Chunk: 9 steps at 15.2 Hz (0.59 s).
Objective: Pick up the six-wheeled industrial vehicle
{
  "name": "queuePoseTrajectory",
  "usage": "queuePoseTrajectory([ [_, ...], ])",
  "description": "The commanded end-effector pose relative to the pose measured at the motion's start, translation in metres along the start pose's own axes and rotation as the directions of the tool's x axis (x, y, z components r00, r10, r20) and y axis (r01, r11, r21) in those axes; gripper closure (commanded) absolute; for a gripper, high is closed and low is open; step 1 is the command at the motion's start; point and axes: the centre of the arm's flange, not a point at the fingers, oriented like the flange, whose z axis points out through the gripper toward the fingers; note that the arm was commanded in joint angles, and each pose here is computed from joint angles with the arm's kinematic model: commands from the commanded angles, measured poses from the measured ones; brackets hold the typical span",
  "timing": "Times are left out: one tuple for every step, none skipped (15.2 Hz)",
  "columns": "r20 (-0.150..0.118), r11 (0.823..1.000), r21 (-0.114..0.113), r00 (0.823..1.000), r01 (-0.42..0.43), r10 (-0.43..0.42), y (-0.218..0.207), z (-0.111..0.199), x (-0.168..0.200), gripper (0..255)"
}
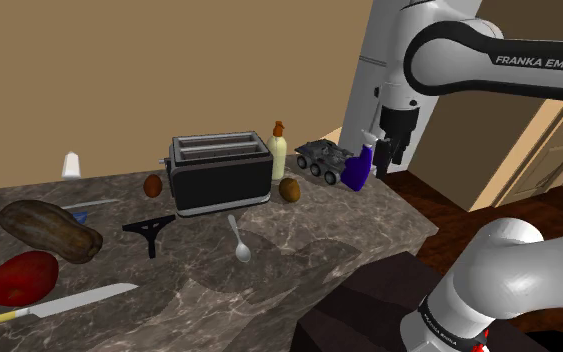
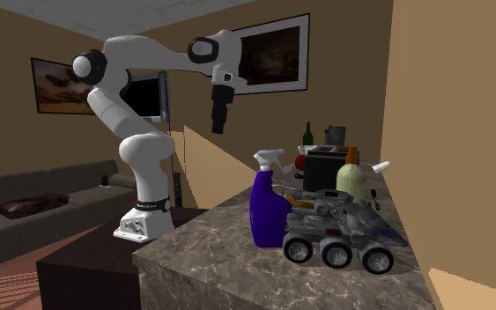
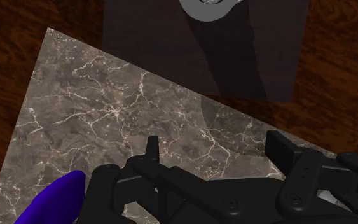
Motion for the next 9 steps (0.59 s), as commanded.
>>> queuePoseTrajectory([
  [0.0, 1.0, 0.0, 1.0, 0.0, 0.0, 0.0, 0.0, 0.0, 0],
  [-0.003, 1.0, 0.002, 1.0, -0.003, 0.003, 0.008, 0.002, 0.01, 0],
  [-0.005, 1.0, 0.004, 1.0, -0.005, 0.005, 0.016, 0.004, 0.02, 0],
  [-0.008, 1.0, 0.006, 1.0, -0.008, 0.008, 0.024, 0.006, 0.031, 0],
  [-0.011, 1.0, 0.007, 1.0, -0.01, 0.01, 0.031, 0.008, 0.041, 0],
  [-0.014, 1.0, 0.009, 1.0, -0.013, 0.013, 0.039, 0.01, 0.051, 0],
  [-0.016, 1.0, 0.011, 1.0, -0.016, 0.016, 0.047, 0.012, 0.061, 0],
  [-0.019, 1.0, 0.013, 1.0, -0.018, 0.018, 0.055, 0.014, 0.071, 0],
  [-0.022, 1.0, 0.015, 1.0, -0.021, 0.021, 0.063, 0.015, 0.081, 0],
])
